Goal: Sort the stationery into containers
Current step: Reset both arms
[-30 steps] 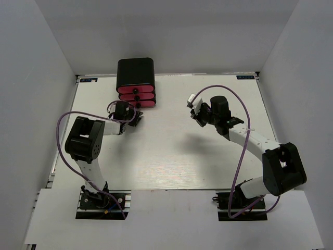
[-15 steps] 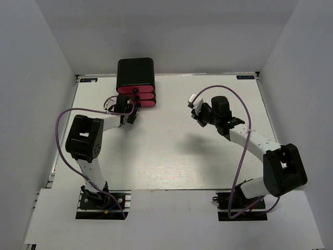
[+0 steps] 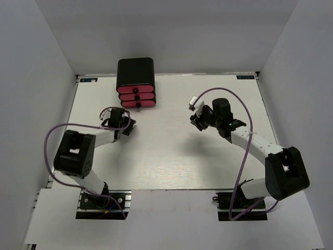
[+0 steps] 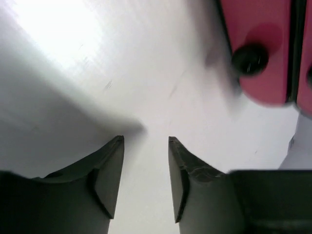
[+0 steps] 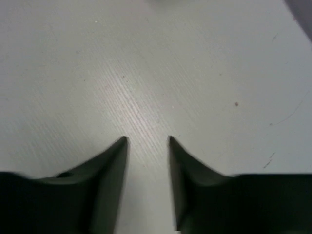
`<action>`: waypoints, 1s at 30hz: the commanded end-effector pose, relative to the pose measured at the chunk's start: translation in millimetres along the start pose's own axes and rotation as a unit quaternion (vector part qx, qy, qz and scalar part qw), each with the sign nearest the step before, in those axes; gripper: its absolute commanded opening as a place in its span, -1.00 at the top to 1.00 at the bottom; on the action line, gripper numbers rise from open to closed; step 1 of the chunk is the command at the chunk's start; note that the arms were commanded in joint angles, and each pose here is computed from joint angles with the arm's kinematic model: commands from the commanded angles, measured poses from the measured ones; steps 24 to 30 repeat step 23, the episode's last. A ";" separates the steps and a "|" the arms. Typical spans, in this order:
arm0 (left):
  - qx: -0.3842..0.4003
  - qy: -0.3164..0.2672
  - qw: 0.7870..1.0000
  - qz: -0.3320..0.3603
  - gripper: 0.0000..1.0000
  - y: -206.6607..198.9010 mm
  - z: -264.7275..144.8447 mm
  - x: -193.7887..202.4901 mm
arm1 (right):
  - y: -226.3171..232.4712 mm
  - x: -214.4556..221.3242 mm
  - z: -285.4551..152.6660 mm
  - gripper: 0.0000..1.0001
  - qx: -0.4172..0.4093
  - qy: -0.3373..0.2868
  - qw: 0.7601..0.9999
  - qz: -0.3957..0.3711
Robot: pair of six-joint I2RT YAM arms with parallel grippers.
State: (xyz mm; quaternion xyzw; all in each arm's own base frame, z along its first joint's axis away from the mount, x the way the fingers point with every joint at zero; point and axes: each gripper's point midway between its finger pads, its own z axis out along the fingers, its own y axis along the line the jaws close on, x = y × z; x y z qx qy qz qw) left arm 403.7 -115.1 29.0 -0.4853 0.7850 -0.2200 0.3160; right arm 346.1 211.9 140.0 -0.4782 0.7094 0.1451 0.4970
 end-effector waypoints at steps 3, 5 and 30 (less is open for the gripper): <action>0.114 0.004 0.986 0.125 -0.31 -14.7 -77.3 0.2 | 9.9 -4.4 -13.6 -0.51 -0.014 -0.008 1.000 0.015; 0.136 -0.005 0.975 0.173 -0.59 -7.0 -98.6 -0.4 | 12.5 -7.9 -18.6 -0.67 -0.013 -0.013 0.999 0.032; 0.242 -0.090 0.928 0.268 -0.98 -2.3 -245.6 -25.7 | 13.1 -1.7 -52.0 -0.79 0.064 -0.002 0.983 0.171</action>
